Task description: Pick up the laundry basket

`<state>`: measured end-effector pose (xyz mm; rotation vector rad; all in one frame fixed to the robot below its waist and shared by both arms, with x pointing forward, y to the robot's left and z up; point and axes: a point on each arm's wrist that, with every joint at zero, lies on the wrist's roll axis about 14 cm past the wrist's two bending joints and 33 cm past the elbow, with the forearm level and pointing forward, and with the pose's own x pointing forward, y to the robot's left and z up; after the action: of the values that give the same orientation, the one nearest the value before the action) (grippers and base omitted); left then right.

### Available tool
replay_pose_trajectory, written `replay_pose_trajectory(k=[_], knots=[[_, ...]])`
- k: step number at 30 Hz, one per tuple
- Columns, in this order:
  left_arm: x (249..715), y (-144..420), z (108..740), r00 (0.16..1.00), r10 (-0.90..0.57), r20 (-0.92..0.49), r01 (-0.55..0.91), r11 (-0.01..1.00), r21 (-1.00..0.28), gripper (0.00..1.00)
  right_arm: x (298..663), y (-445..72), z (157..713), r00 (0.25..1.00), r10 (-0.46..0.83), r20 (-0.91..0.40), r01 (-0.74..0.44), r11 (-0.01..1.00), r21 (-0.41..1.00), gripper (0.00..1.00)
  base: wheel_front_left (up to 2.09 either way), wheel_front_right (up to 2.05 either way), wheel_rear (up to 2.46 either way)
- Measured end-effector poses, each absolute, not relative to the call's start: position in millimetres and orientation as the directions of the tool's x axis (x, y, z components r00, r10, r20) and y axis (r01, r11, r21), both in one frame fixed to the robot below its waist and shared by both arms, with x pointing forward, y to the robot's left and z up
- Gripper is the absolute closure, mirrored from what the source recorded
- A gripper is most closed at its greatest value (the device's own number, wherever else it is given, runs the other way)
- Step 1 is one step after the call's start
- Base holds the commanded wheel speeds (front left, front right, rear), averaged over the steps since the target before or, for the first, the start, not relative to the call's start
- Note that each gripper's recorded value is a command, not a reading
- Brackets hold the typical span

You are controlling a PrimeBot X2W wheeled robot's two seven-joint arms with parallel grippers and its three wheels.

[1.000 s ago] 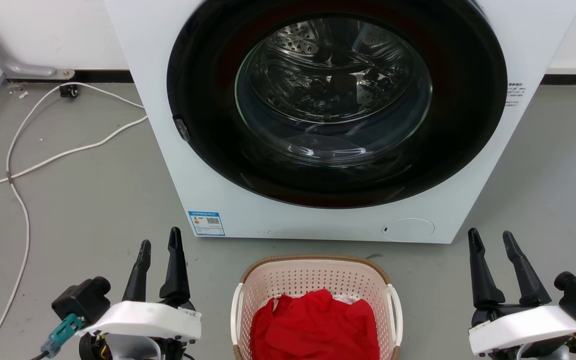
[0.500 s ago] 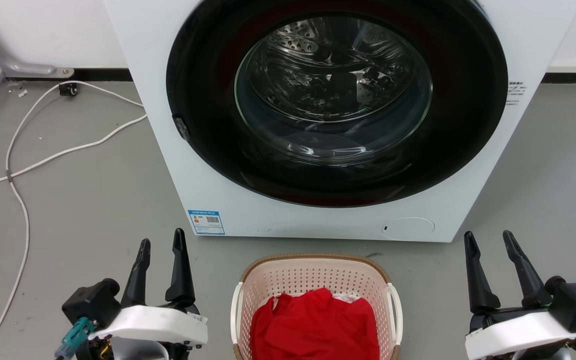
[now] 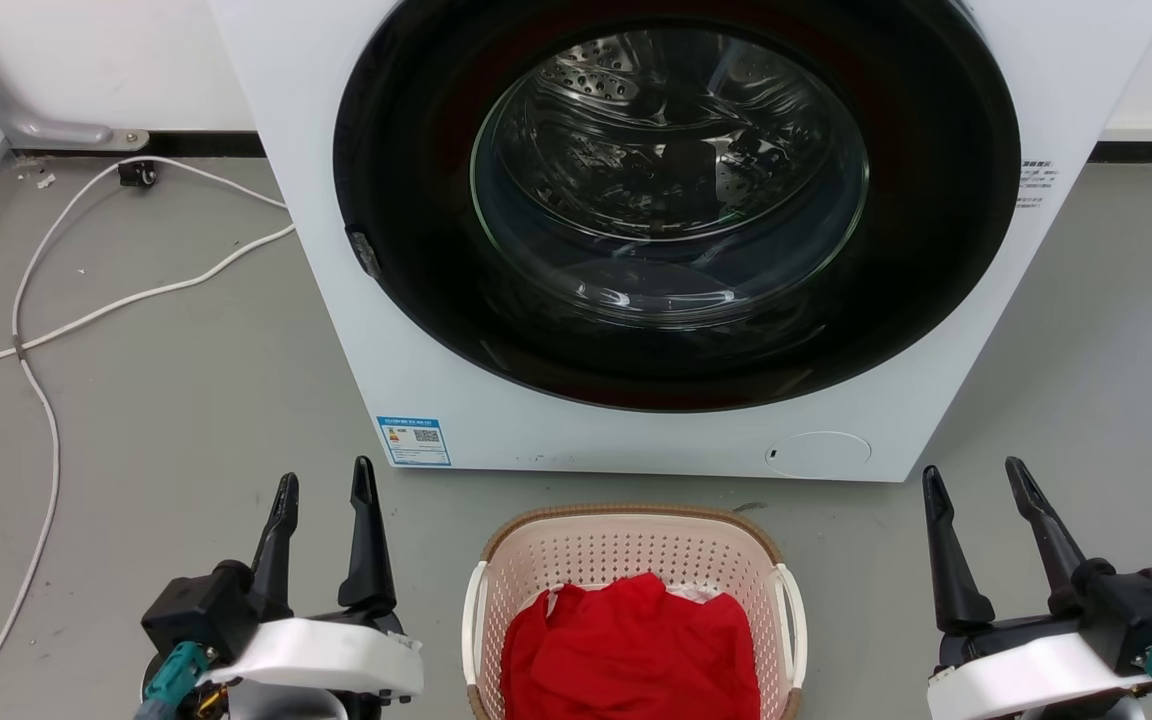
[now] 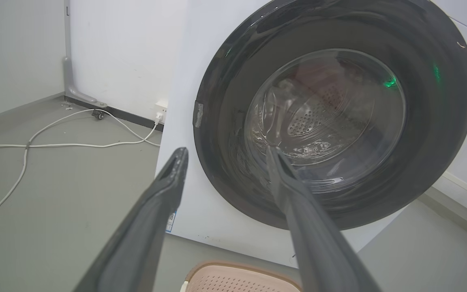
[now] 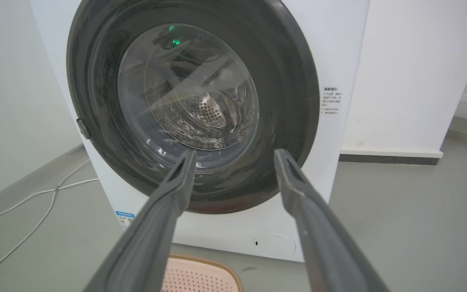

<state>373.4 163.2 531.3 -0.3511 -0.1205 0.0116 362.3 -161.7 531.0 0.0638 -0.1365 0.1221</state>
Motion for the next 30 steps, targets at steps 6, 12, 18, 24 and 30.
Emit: replay_pose_trajectory(k=[6,12,18,24,30], knots=[[371.3,161.5,529.8,0.992,0.030,0.120,0.008,0.953,-0.302,0.00,361.6,-161.3,532.5,0.981,0.124,0.147,-0.127,0.992,0.010,0.00,0.00,0.00,0.00],[370.1,159.4,530.4,0.991,0.022,0.131,0.013,0.965,-0.261,0.00,359.9,-159.9,532.1,0.980,0.134,0.149,-0.130,0.991,-0.034,0.00,0.00,0.00,0.00],[369.4,158.4,532.1,0.989,0.019,0.144,0.013,0.975,-0.223,0.00,359.1,-157.8,532.8,0.977,0.147,0.153,-0.136,0.988,-0.079,0.00,0.00,0.00,0.00],[368.4,156.8,533.2,0.988,0.015,0.154,0.014,0.982,-0.186,0.00,357.8,-156.8,533.6,0.975,0.155,0.159,-0.138,0.984,-0.115,0.00,0.00,0.00,0.00],[368.2,156.2,532.1,0.988,0.013,0.151,0.015,0.983,-0.185,0.00,357.0,-157.5,532.4,0.976,0.154,0.155,-0.136,0.984,-0.116,0.00,0.00,0.00,0.00]])
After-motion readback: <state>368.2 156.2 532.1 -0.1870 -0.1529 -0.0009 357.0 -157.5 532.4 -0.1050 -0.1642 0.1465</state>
